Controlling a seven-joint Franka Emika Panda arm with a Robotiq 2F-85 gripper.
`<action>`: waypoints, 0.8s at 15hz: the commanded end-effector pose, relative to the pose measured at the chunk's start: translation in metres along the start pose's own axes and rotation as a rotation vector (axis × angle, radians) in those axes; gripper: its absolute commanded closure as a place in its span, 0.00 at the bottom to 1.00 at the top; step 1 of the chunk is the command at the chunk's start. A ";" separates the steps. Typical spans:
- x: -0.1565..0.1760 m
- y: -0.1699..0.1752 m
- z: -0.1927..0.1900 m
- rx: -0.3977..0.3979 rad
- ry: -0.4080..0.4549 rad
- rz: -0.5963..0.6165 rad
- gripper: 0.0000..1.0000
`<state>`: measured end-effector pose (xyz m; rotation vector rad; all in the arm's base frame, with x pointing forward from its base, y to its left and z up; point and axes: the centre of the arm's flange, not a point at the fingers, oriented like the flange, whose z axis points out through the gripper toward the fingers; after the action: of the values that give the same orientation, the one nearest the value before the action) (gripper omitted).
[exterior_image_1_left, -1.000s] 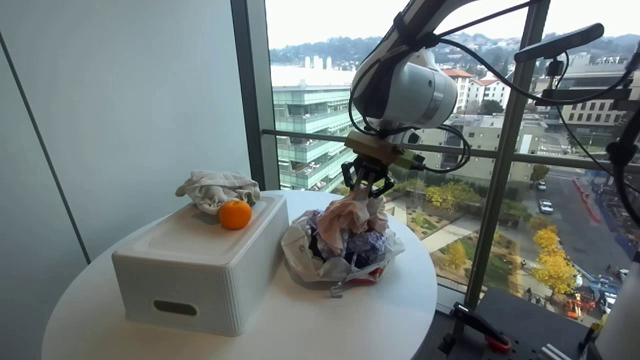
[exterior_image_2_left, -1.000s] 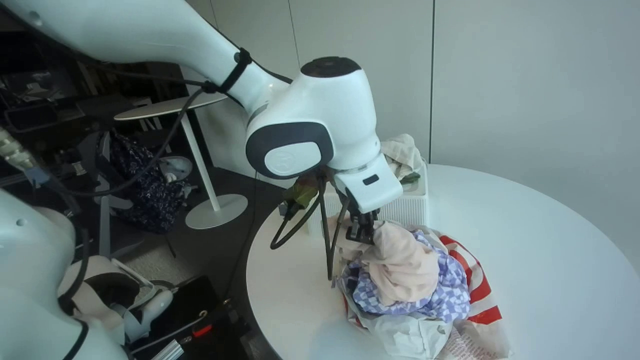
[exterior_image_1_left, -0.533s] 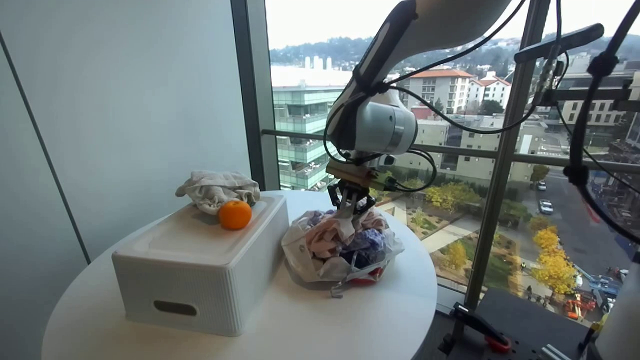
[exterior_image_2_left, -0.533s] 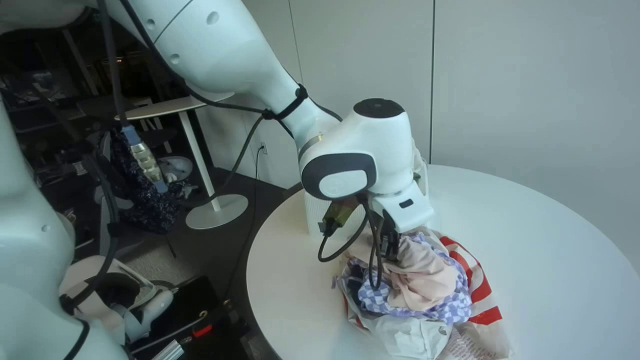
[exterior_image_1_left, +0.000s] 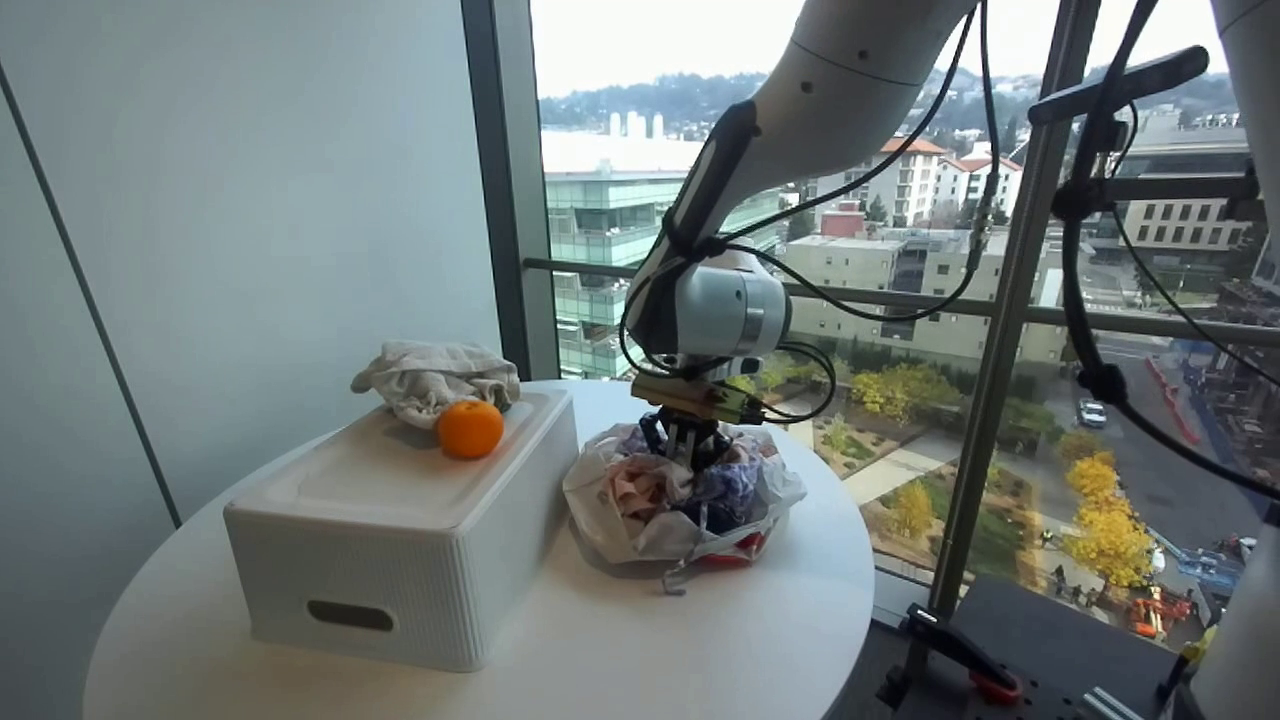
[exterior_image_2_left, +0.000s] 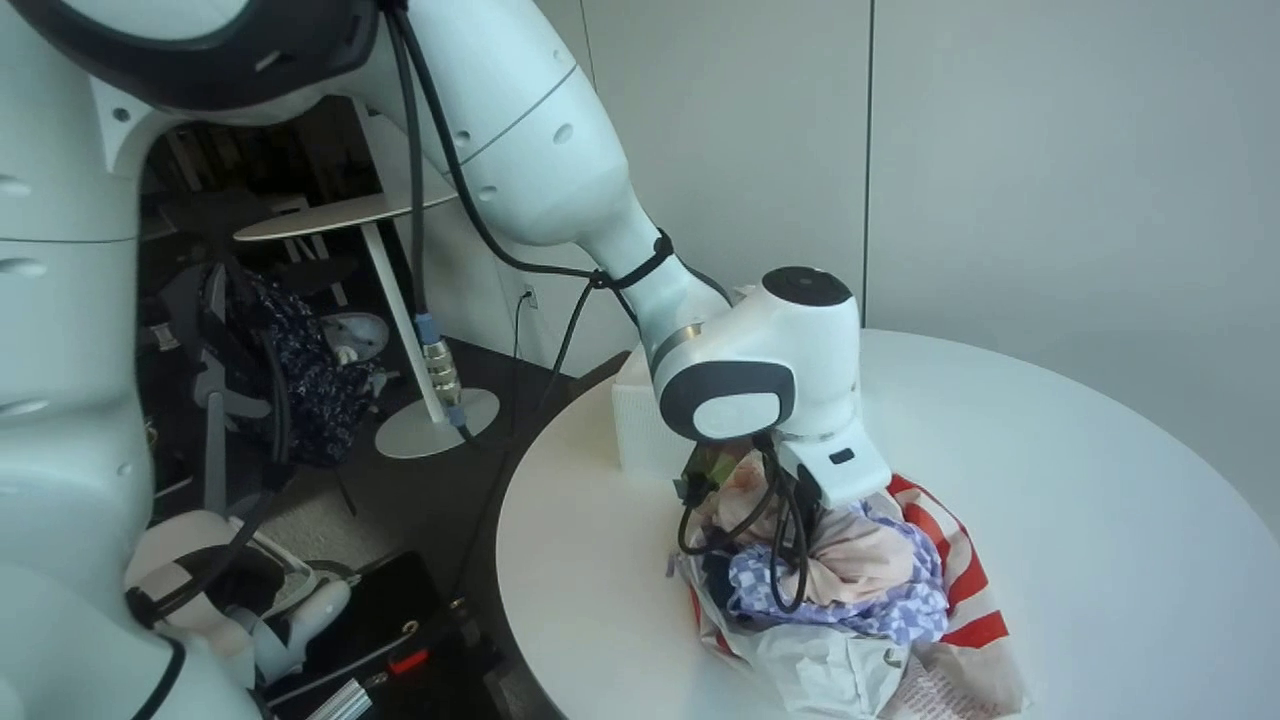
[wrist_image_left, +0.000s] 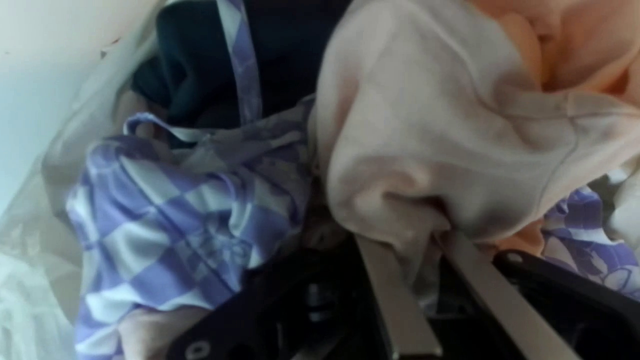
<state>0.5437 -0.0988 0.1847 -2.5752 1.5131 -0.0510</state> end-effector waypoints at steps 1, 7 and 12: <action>0.006 -0.013 0.011 -0.021 0.000 -0.005 0.94; -0.024 -0.014 -0.037 -0.268 0.146 -0.120 0.38; -0.036 -0.034 -0.082 -0.259 0.303 -0.196 0.01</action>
<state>0.5513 -0.0737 0.2343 -2.9961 1.4621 -0.1699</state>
